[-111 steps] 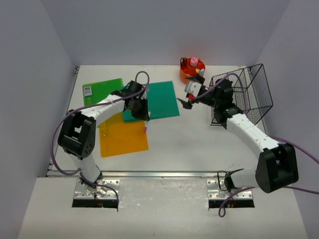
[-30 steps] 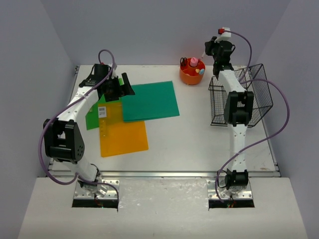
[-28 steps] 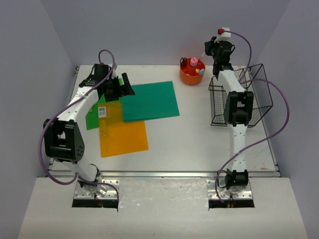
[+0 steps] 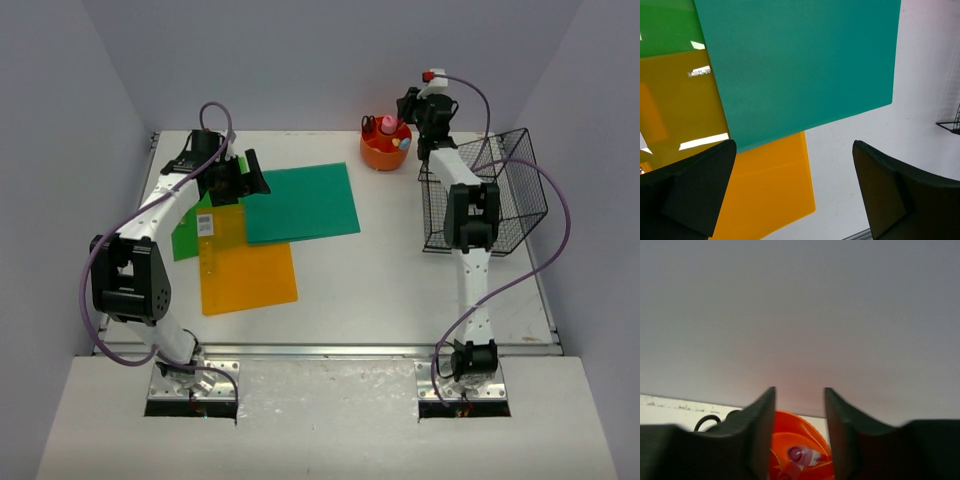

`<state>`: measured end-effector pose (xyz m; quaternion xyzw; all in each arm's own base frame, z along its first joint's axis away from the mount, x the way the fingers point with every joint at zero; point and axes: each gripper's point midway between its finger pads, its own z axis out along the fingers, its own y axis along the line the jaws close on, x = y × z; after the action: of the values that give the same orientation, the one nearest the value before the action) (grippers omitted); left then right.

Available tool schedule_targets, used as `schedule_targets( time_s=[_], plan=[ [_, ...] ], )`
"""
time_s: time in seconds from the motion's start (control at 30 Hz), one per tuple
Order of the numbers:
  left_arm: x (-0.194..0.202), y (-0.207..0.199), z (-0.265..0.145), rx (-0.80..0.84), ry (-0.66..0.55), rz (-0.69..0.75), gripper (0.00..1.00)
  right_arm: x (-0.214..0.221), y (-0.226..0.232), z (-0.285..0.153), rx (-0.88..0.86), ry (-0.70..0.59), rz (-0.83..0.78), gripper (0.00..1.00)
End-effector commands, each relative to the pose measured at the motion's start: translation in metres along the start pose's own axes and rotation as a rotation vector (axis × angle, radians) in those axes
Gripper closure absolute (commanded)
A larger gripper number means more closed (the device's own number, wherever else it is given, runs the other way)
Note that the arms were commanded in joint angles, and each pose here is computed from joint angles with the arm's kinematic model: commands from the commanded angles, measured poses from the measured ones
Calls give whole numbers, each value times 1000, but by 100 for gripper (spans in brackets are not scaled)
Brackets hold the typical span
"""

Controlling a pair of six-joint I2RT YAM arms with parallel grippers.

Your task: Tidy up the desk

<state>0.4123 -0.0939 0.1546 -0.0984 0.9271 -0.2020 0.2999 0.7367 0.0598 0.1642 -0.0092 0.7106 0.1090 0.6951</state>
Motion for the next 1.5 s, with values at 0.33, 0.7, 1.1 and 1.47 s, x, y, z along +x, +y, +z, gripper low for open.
schedule_targets(
  time_s=[0.33, 0.7, 1.1, 1.47],
  plan=[
    [-23, 4, -14, -26, -102, 41, 0, -119, 62, -38, -180, -196, -50, 34],
    [-28, 39, -1, 103, -64, -36, 2, -151, 163, -152, -542, 54, -12, 30],
    [-31, 45, 46, 220, 6, 42, 13, 23, 168, -214, -516, 645, 278, 38],
    [-5, 69, 88, 193, 81, -28, 23, 117, 157, -229, -419, 857, 361, 40]
  ],
)
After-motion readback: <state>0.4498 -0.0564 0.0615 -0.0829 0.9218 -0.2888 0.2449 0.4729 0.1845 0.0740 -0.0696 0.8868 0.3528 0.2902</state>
